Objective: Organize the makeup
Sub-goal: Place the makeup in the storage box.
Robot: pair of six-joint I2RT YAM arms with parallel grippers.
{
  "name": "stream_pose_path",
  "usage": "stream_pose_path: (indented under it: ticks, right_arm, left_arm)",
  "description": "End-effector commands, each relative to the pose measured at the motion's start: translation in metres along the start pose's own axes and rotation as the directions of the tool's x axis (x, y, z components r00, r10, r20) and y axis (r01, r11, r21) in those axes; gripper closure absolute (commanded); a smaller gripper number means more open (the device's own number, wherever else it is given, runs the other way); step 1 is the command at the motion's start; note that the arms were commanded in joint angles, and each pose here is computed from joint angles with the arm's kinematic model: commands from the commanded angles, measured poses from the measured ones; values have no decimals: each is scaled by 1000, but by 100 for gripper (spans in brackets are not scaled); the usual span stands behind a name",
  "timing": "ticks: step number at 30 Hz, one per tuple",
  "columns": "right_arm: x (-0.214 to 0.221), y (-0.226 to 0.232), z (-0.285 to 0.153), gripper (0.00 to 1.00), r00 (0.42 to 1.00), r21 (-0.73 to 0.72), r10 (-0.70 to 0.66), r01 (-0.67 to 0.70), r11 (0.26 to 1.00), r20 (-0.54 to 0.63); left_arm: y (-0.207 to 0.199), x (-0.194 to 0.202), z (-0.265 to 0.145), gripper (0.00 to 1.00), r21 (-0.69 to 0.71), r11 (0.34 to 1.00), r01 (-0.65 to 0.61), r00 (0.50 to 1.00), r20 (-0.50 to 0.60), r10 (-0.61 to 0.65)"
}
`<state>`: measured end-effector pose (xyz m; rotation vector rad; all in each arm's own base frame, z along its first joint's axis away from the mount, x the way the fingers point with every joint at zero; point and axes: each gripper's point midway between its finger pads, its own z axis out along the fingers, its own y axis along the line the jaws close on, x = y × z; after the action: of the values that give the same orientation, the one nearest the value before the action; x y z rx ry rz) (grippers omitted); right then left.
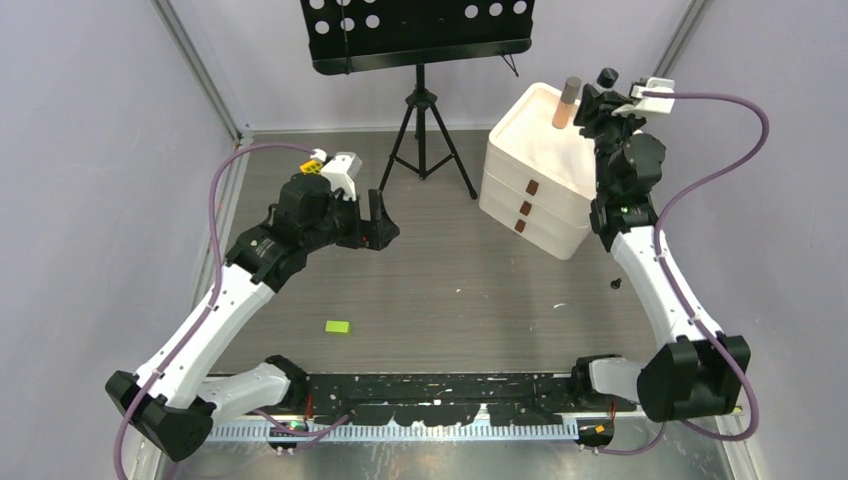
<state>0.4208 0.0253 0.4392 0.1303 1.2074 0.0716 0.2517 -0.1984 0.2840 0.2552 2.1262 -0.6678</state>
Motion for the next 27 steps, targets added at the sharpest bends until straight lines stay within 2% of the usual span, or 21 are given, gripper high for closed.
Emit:
stream_pose_path:
  ticks: [1, 7, 14, 27]
  right_arm:
    - [-9, -12, 22, 100, 992, -14, 107, -107, 994, 65]
    - [29, -24, 37, 100, 990, -81, 135, -131, 988, 45]
    - [67, -32, 38, 100, 998, -90, 59, -59, 994, 8]
    - [104, -34, 27, 99, 999, -113, 27, -31, 993, -42]
  left_arm:
    - [3, -15, 12, 15, 38, 999, -19, 998, 55, 17]
    - [19, -10, 22, 15, 37, 999, 7, 999, 43, -8]
    - [31, -4, 30, 15, 26, 1000, 17, 999, 31, -18]
    - [33, -3, 33, 16, 30, 999, 12, 1000, 26, -13]
